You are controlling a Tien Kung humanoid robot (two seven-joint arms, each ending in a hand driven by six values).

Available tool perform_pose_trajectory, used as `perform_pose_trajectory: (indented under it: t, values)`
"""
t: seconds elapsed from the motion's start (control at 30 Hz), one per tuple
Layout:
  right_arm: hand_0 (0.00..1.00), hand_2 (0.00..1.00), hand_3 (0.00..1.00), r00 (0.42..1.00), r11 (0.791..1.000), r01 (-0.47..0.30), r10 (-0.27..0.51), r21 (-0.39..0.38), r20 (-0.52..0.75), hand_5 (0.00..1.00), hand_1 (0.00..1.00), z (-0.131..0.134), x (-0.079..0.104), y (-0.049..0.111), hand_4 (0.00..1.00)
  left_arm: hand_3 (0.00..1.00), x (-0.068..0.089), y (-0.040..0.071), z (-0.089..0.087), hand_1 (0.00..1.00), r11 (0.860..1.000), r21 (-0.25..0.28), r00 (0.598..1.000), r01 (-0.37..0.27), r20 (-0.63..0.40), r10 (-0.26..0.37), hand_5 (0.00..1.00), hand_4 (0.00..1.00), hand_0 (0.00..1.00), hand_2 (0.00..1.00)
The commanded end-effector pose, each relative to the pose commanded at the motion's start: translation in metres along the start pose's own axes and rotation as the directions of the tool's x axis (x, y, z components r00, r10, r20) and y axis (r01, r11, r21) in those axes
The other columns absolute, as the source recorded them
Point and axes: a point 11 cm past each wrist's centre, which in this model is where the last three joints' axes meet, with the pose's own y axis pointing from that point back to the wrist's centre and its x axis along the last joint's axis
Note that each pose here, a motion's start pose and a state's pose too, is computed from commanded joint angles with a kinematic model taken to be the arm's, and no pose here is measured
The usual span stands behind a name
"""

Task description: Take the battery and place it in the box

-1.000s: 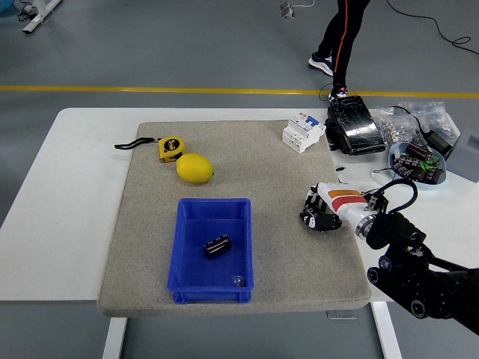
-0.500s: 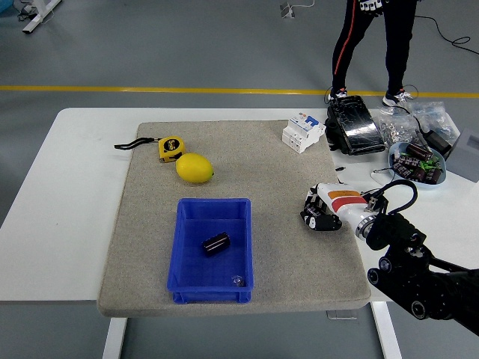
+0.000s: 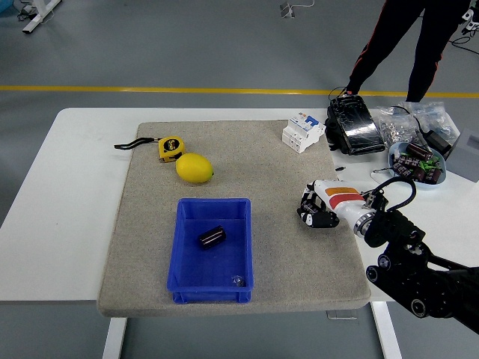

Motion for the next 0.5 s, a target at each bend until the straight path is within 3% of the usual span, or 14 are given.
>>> perform_pose_trajectory:
  t: [0.23, 0.5]
  values:
    - [0.155, 0.403, 0.438, 1.0, 1.0, -0.016, 0.016, 0.022, -0.009, 0.08, 0.31, -0.007, 0.006, 0.0, 0.43, 0.585, 0.0, 0.0, -0.002, 0.587, 1.0, 0.004, 1.0, -0.001, 0.003, 0.001, 0.605, 0.636, 0.563, 0.628]
    - [0.158, 0.401, 0.436, 0.997, 0.991, -0.068, 0.071, 0.115, -0.021, 0.083, 0.309, -0.041, 0.027, -0.001, 0.434, 0.586, 0.002, -0.001, -0.005, 0.587, 1.0, 0.011, 1.0, -0.005, 0.008, 0.004, 0.605, 0.637, 0.563, 0.628]
